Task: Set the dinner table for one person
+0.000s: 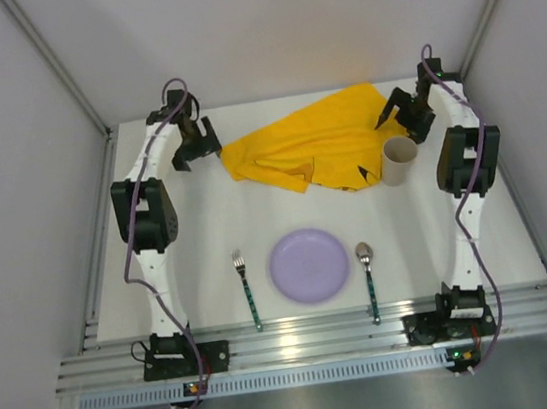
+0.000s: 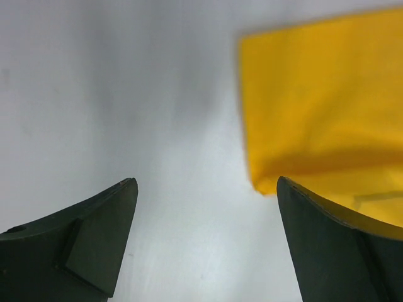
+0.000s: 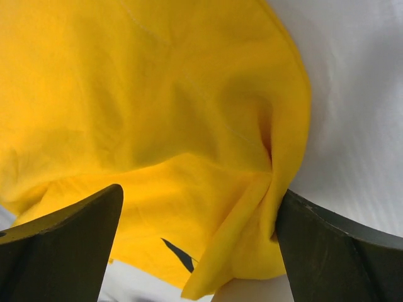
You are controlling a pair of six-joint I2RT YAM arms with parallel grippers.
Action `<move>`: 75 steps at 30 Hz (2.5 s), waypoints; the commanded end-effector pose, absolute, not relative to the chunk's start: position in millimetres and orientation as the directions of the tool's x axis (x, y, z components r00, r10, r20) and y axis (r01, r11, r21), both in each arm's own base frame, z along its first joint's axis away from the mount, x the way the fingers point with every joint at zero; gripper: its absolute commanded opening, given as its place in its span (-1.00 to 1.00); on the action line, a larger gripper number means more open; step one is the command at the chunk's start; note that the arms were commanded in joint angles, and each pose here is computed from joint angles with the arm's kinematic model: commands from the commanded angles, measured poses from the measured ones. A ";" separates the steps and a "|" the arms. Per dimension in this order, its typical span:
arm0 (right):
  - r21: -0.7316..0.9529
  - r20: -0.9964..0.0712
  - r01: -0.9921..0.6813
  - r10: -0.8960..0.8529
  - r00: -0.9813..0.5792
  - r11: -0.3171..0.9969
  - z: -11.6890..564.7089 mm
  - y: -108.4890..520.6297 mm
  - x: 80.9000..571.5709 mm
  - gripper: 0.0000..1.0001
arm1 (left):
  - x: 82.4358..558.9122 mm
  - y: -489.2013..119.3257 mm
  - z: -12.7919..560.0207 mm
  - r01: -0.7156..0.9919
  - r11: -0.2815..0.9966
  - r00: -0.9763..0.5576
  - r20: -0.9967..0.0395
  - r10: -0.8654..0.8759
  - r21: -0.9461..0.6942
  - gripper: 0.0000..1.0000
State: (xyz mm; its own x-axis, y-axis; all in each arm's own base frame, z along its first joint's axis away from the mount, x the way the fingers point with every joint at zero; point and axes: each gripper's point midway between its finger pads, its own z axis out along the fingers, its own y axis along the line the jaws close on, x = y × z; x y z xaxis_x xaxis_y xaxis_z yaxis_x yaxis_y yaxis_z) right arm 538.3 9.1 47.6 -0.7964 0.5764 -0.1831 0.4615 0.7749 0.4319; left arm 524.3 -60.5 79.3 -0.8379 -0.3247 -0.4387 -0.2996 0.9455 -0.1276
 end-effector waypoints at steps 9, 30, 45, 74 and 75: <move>0.417 -0.318 0.383 0.527 -0.788 0.824 115.1 19.6 535.4 1.00 | 438.9 -249.8 105.7 0.169 0.885 -0.925 -0.381 -0.010 -0.434 0.77; 0.341 -0.290 0.428 0.526 -0.799 0.837 118.6 2.9 485.0 1.00 | 427.3 -269.4 -11.3 0.057 0.961 -0.977 -0.212 -0.001 -0.270 -0.26; 0.318 -0.291 0.419 0.508 -0.810 0.850 118.2 3.0 478.5 0.99 | 447.1 -258.2 -37.9 0.036 0.981 -0.978 -0.210 -0.005 -0.191 -1.00; 0.333 -0.355 0.398 0.505 -0.787 0.855 149.0 10.5 477.9 1.00 | 370.6 -39.4 62.1 -0.240 0.969 -0.952 -0.208 -0.224 0.057 0.96; 0.325 -0.380 0.399 0.505 -0.775 0.857 160.2 7.7 473.5 1.00 | 376.1 -39.8 61.4 -0.248 0.967 -0.949 -0.215 -0.231 0.056 0.96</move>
